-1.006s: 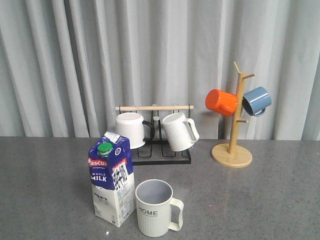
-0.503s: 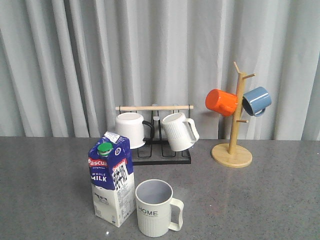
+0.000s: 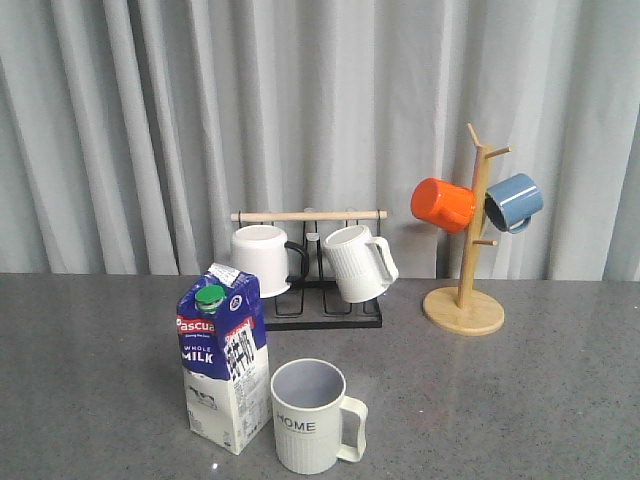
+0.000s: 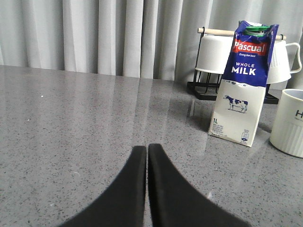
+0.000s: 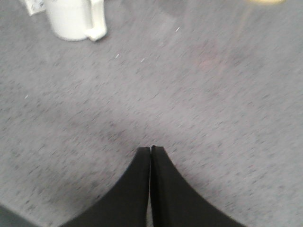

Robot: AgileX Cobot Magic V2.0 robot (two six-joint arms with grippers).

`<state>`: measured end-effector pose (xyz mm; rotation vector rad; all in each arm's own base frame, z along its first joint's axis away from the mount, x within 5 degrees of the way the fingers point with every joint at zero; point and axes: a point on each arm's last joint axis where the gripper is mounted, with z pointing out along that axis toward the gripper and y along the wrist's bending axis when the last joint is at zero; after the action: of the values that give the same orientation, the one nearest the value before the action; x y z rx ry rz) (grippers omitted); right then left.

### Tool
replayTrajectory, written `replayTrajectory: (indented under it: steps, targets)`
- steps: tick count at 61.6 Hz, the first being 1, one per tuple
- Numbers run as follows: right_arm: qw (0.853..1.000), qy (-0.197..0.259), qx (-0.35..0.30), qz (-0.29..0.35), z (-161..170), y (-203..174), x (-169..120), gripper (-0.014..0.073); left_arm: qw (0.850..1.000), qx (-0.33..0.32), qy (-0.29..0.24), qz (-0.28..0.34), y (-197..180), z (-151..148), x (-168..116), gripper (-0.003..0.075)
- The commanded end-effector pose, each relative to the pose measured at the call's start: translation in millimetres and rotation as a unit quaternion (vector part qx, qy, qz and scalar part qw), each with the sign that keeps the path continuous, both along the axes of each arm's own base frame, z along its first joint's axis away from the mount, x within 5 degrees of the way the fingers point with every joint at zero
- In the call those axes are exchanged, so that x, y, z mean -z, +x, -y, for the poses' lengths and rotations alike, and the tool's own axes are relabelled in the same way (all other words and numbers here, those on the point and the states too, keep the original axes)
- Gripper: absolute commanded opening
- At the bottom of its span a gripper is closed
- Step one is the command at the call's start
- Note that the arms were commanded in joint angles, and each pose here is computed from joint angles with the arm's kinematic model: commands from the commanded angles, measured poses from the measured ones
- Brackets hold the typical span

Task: Place milk next to cup

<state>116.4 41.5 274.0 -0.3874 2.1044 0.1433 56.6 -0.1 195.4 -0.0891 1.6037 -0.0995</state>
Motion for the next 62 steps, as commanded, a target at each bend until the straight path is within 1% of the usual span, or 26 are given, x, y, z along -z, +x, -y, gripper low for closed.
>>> replayTrajectory:
  steps: [1,6,9,12,16,21,31,35,46,62]
  targets:
    - [0.994,0.024,0.022,0.101,9,-3,-9,-0.0005,1.000,0.003,-0.006,0.025,1,1,0,-0.0007]
    - [0.984,0.045,0.046,0.167,19,-13,3,-0.0005,1.000,0.003,-0.006,0.025,1,1,0,-0.0007]
    - [0.974,0.054,0.062,0.210,25,-23,14,-0.0005,1.000,0.003,-0.006,0.025,1,1,0,-0.0007]
    - [0.966,0.061,0.076,0.240,28,-30,24,-0.0005,1.000,0.003,-0.006,0.025,1,1,0,-0.0007]
    - [0.957,0.074,0.097,0.264,33,-38,39,-0.0005,1.000,0.003,-0.006,0.025,1,1,0,-0.0007]
    - [0.945,0.100,0.123,0.287,36,-48,55,-0.0005,1.000,0.003,-0.006,0.025,1,1,0,-0.0007]
    - [0.928,0.138,0.156,0.310,40,-57,67,-0.0005,1.000,0.003,-0.006,0.025,1,1,0,-0.0007]
    - [0.925,0.142,0.160,0.313,41,-61,68,-0.0005,1.000,0.003,-0.006,0.025,1,1,0,-0.0007]
    - [0.930,0.140,0.165,0.297,41,-60,72,-0.0005,1.000,0.003,-0.006,0.024,1,1,1,-0.0007]
    - [0.930,0.139,0.166,0.295,42,-60,71,-0.0005,1.000,0.003,-0.006,0.024,1,1,1,-0.0007]
